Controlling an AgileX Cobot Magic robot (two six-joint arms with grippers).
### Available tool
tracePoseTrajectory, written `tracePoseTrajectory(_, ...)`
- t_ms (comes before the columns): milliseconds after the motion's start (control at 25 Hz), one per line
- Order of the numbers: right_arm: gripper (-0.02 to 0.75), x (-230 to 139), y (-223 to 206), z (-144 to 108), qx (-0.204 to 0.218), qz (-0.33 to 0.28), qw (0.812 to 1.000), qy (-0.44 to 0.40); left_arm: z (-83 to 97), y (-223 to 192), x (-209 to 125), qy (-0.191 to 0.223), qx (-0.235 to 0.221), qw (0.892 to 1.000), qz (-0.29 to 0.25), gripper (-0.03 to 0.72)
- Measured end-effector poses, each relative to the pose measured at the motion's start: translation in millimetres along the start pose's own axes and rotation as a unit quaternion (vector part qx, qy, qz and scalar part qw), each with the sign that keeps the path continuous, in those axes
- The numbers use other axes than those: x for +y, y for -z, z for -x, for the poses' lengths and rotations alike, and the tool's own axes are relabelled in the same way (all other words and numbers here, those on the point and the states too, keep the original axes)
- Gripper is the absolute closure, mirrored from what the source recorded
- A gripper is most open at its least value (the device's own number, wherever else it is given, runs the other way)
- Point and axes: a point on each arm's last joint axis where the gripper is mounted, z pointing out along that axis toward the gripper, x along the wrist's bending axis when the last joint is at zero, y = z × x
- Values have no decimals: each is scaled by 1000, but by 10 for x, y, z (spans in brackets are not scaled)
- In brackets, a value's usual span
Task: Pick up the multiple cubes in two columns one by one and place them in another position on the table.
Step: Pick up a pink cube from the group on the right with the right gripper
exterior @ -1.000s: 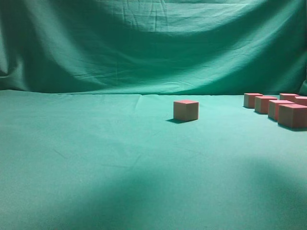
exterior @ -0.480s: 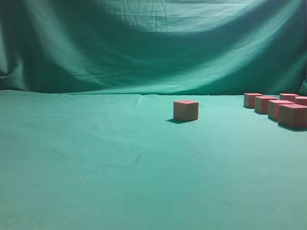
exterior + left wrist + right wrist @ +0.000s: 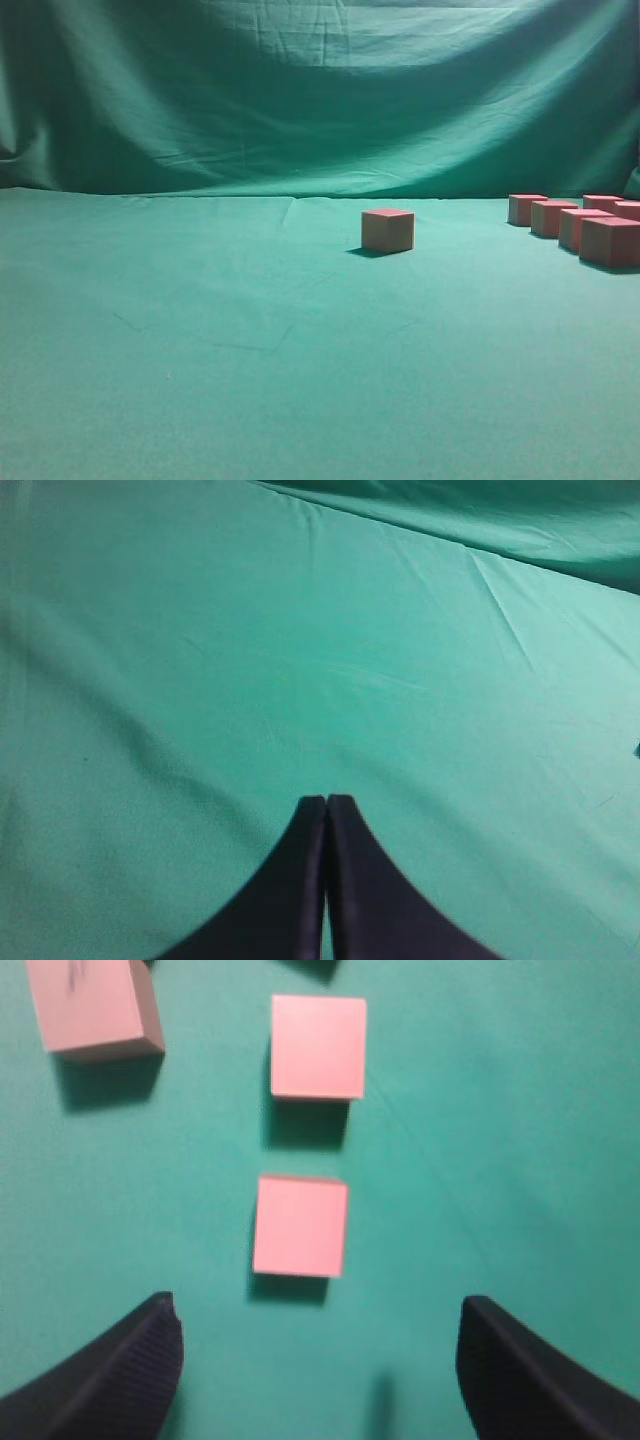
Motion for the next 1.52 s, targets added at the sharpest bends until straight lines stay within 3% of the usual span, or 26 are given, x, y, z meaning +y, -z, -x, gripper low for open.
tracePoseTrajectory(480,176,163,-526,-76,9,-7,1000,8,0,0,0,0,0,1000,0,688)
tracePoseTrajectory(1040,176,181,-717,-48,6,-23,1000,3,0,0,0,0,0,1000,0,688)
tracePoseTrajectory(1320,458,170,-718,-49,7,-29,1000,1,0,0,0,0,0,1000,0,688)
tracePoseTrajectory(1520,467,129,-653,-36,3,-45,999,0,0,0,0,0,0,1000,0,688)
